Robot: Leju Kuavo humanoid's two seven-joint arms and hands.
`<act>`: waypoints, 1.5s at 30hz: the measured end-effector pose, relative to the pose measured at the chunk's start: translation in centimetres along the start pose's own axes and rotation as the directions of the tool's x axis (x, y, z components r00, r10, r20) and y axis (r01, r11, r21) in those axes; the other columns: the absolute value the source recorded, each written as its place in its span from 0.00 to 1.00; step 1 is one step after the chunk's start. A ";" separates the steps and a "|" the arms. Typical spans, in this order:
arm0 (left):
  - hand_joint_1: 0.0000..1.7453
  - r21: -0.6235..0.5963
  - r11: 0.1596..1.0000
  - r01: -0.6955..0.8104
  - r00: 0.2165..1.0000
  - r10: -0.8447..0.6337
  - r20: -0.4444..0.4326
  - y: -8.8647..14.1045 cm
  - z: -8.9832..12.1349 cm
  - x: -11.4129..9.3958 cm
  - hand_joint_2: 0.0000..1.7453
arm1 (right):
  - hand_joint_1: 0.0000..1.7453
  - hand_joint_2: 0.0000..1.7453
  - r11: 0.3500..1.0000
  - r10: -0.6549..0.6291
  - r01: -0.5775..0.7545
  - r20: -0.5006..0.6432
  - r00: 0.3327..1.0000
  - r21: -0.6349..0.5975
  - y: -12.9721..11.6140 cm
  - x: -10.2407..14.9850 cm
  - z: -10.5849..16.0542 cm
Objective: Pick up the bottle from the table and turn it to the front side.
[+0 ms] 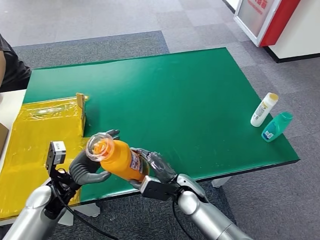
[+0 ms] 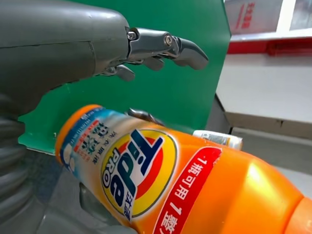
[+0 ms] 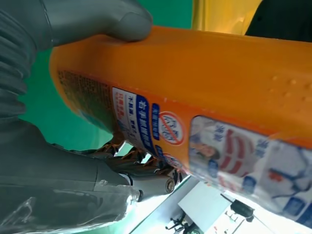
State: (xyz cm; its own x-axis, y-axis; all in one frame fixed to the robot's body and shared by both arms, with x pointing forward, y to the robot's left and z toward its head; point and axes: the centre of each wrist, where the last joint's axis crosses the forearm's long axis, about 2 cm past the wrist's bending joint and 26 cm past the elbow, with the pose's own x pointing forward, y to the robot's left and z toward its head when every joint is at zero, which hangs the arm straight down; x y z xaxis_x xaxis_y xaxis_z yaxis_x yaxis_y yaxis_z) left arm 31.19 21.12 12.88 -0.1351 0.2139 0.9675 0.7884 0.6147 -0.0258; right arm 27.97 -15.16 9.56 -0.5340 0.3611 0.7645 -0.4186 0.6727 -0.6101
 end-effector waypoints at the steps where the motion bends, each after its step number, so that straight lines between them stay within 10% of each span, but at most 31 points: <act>1: 0.00 -0.013 1.000 0.006 1.000 -0.007 -0.005 0.1 -0.1 0.0 1.00 | 1.00 1.00 1.000 0.002 -0.002 -0.001 1.000 0.005 0.1 -0.1 -0.1; 29: 0.00 -0.202 0.967 0.153 0.984 -0.168 -0.056 -0.2 -0.9 0.8 1.00 | 1.00 1.00 0.998 0.037 -0.032 -0.091 0.995 0.057 0.6 -1.6 -0.8; 33: 1.00 -0.183 0.956 0.228 0.968 -0.242 -0.061 -0.3 -1.0 1.0 1.00 | 1.00 1.00 0.997 0.052 -0.046 -0.111 0.992 0.062 0.7 -1.8 -0.8; 45: 1.00 -0.053 0.902 0.429 0.900 -0.432 -0.065 -2.3 -1.9 1.5 1.00 | 1.00 1.00 0.997 0.056 -0.048 -0.147 0.988 0.054 1.0 -2.0 -0.1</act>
State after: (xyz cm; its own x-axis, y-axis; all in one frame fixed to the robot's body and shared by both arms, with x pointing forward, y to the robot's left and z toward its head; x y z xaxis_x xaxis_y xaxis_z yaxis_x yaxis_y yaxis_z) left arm 30.30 18.60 14.86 -0.4228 -0.1224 0.8979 0.6848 0.6058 0.4050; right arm 28.68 -15.15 7.48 -0.4425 0.4889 0.7517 -0.4318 0.6186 -0.6565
